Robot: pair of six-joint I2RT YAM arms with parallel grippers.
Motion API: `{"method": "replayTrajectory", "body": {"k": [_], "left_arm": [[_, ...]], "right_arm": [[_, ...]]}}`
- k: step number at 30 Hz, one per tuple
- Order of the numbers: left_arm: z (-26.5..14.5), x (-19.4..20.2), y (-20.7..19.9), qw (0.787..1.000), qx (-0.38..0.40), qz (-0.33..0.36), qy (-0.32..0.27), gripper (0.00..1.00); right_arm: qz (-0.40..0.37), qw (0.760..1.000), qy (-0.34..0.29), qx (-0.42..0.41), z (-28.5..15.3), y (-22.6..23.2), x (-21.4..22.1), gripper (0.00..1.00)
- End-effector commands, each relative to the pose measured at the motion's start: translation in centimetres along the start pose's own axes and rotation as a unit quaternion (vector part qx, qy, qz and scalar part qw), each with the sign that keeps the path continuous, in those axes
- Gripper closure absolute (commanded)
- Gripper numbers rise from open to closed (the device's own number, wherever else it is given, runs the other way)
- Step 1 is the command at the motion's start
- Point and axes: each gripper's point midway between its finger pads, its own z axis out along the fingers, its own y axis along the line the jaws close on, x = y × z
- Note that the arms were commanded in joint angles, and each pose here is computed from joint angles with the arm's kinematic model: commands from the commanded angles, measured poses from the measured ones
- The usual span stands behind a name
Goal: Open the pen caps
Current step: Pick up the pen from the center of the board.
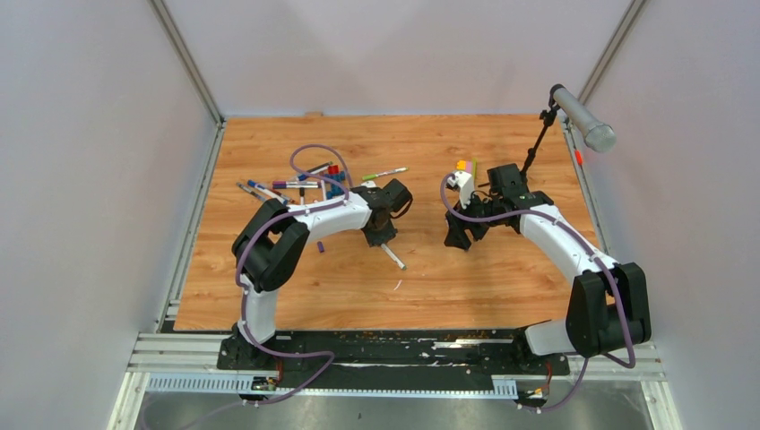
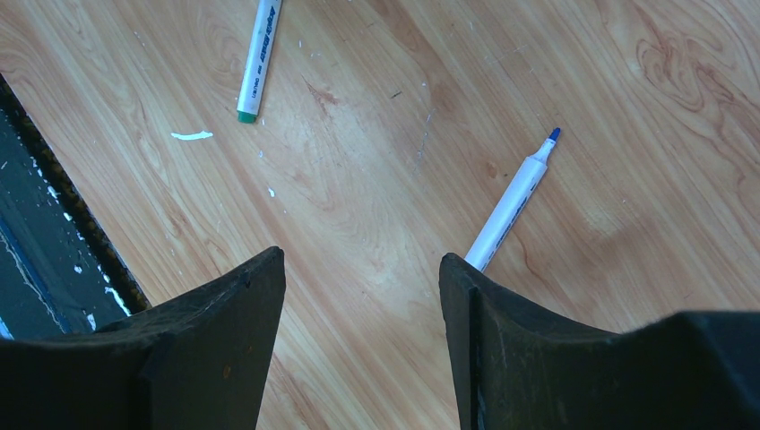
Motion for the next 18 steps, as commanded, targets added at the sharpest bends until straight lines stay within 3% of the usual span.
{"method": "replayTrajectory", "body": {"k": [1, 12, 18], "left_arm": [[-0.6, -0.6, 0.1, 1.000, 0.005, 0.013, -0.015, 0.66], [-0.3, 0.2, 0.4, 1.000, 0.005, 0.022, 0.001, 0.69], [-0.3, 0.0, 0.1, 0.999, 0.011, 0.039, -0.002, 0.97]], "right_arm": [[-0.024, 0.999, -0.035, 0.007, -1.2, -0.1, -2.5, 0.36], [-0.024, 0.999, -0.035, 0.005, -1.1, -0.1, -2.5, 0.36], [-0.024, 0.999, -0.036, 0.003, -1.2, 0.0, -2.6, 0.36]]}}
